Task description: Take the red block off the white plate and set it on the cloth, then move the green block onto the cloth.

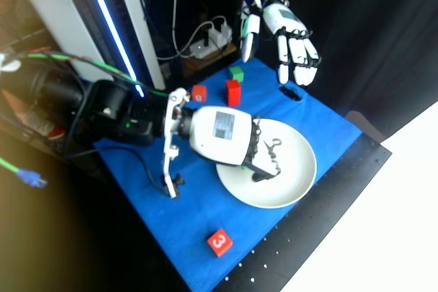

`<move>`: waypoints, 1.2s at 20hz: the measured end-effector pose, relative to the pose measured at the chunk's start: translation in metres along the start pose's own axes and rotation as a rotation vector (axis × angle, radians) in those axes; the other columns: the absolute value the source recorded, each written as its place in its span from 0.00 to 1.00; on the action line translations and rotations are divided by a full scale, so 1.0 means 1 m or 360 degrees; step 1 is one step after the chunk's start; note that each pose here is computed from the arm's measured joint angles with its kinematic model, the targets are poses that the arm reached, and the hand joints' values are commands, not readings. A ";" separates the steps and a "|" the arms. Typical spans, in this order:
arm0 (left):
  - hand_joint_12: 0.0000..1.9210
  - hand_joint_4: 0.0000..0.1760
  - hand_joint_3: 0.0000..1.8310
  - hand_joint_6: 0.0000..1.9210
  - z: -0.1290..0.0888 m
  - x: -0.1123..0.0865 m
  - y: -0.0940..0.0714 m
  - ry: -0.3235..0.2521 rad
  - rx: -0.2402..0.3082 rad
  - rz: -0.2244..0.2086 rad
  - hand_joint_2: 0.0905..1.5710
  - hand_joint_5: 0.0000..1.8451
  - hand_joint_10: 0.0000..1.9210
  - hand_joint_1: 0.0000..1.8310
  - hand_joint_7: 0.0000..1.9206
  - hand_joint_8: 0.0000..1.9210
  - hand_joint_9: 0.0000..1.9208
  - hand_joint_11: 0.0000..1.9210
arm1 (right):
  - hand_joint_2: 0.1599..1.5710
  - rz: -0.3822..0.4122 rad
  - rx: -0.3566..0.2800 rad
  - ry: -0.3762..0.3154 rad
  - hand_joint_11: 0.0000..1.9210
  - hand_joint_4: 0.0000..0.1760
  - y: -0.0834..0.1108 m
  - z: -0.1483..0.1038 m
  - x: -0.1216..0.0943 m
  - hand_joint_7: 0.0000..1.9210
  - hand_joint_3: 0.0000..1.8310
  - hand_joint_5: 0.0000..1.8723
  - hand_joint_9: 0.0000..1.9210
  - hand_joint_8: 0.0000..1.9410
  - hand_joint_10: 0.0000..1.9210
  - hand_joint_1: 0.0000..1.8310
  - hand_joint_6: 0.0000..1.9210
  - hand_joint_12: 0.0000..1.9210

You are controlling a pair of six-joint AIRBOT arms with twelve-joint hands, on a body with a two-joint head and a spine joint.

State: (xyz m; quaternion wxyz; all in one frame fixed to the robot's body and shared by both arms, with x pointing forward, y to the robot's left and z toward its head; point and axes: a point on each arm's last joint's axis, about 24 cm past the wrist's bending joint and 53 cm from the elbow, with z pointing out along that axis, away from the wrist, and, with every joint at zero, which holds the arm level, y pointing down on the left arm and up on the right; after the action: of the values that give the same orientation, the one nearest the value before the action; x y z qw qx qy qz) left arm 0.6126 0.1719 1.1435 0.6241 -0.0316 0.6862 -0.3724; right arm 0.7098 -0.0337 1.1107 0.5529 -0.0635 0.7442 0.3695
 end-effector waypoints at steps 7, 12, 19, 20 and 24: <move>0.45 0.71 0.00 0.00 0.000 0.000 0.000 -0.0002 -0.0003 -0.0002 0.80 0.17 0.00 0.07 0.13 0.00 0.14 0.00 | 0.70 0.0010 0.0008 0.0004 0.40 0.00 -0.001 0.001 0.001 0.50 0.00 0.47 0.47 0.66 0.68 0.69 0.48 0.89; 0.49 0.78 0.00 0.00 0.000 0.000 0.001 -0.0002 -0.0005 -0.0002 0.81 0.17 0.00 0.06 0.13 0.00 0.15 0.00 | 0.71 0.0018 -0.0027 0.0015 0.33 0.00 0.010 -0.004 0.002 0.47 0.00 0.45 0.42 0.58 0.77 0.75 0.51 0.85; 0.48 0.71 0.00 0.00 -0.004 0.001 0.007 0.0006 -0.0040 -0.0009 0.80 0.17 0.00 0.07 0.12 0.00 0.14 0.00 | 0.69 -0.0054 -0.0177 -0.0222 0.34 0.00 0.045 -0.046 -0.060 0.53 0.00 0.48 0.44 0.52 0.73 0.75 0.46 0.82; 0.48 0.61 0.00 0.00 -0.005 0.000 0.006 0.0002 -0.0040 -0.0008 0.80 0.17 0.00 0.07 0.12 0.00 0.14 0.00 | 0.69 -0.0058 -0.0201 -0.0242 0.31 0.00 0.051 -0.053 -0.063 0.53 0.00 0.48 0.42 0.53 0.75 0.75 0.45 0.86; 0.46 0.67 0.00 0.00 -0.008 -0.003 0.008 -0.0005 -0.0043 0.0004 0.80 0.18 0.00 0.08 0.13 0.00 0.15 0.00 | 0.68 -0.0021 -0.0293 -0.0333 0.37 0.00 0.076 -0.073 -0.072 0.53 0.00 0.50 0.50 0.60 0.72 0.71 0.42 0.91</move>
State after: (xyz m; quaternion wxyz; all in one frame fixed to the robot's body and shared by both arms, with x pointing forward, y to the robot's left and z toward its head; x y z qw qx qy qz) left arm 0.6094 0.1826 1.1411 0.6251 -0.0397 0.6903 -0.3622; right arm 0.6426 -0.0468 1.2179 0.6217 -0.0799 0.6448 0.4373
